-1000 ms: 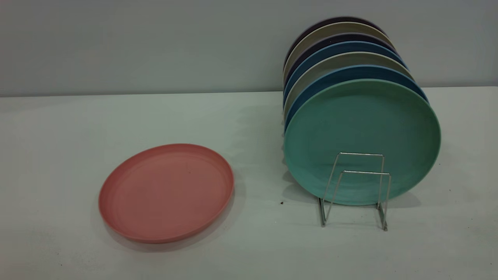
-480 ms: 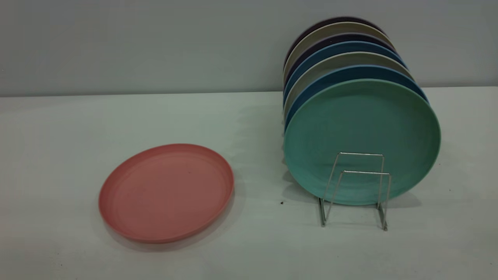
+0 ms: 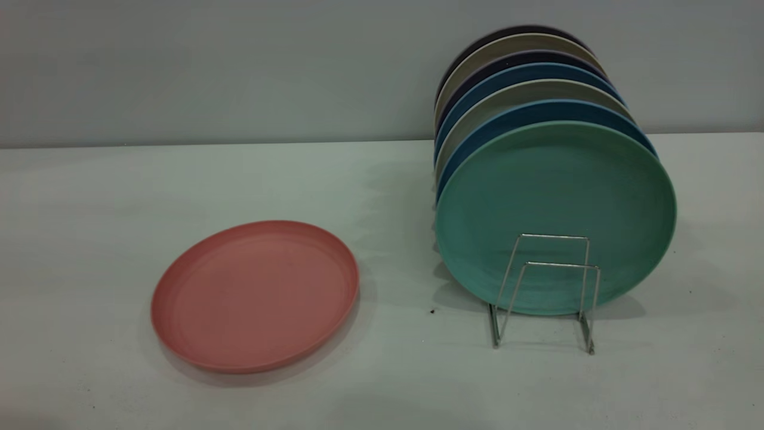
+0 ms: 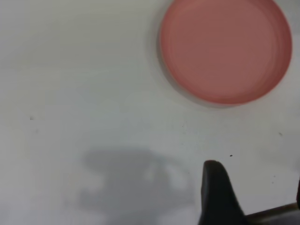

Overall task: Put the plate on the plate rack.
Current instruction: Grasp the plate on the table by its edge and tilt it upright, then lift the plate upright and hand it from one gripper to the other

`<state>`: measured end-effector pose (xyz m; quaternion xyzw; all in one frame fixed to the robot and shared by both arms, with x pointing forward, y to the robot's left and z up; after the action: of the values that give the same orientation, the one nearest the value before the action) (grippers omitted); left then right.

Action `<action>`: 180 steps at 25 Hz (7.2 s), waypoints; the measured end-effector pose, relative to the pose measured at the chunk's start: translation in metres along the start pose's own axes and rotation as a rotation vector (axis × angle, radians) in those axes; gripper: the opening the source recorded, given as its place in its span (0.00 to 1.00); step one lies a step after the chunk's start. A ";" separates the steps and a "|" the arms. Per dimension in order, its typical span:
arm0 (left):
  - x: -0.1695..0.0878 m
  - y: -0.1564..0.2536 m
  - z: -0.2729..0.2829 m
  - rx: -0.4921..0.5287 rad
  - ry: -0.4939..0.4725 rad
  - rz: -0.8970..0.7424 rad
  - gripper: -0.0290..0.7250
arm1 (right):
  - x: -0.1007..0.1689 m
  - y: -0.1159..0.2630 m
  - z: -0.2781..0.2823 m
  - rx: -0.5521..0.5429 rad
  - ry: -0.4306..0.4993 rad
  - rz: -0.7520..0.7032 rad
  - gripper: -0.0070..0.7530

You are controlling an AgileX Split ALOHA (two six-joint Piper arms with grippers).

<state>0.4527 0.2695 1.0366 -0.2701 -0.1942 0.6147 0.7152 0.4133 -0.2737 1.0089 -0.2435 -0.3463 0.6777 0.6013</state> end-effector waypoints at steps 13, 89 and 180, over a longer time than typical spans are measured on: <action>0.045 0.006 -0.138 0.251 0.111 0.136 0.63 | -0.012 -0.002 -0.070 0.179 -0.009 -0.050 0.69; 0.061 0.053 -0.319 0.351 0.153 0.319 0.06 | -0.015 -0.017 -0.154 0.162 -0.106 -0.070 0.54; -0.127 -0.028 -0.228 0.102 0.619 -0.109 0.41 | 0.061 0.019 -0.192 0.246 -0.592 -0.017 0.13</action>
<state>0.5920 0.1078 0.8835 -0.3975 0.0493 0.4728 0.7849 0.5343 -0.1801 0.8764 0.0417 -0.4237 0.7508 0.5050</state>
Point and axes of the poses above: a point on each arm's last joint axis where the gripper is mounted, z pointing back along that axis away from the gripper, x along the wrist's bending axis when the last joint is at zero, y = z × x, the point moved 5 cm from there along -z, pointing out along that axis toward the gripper
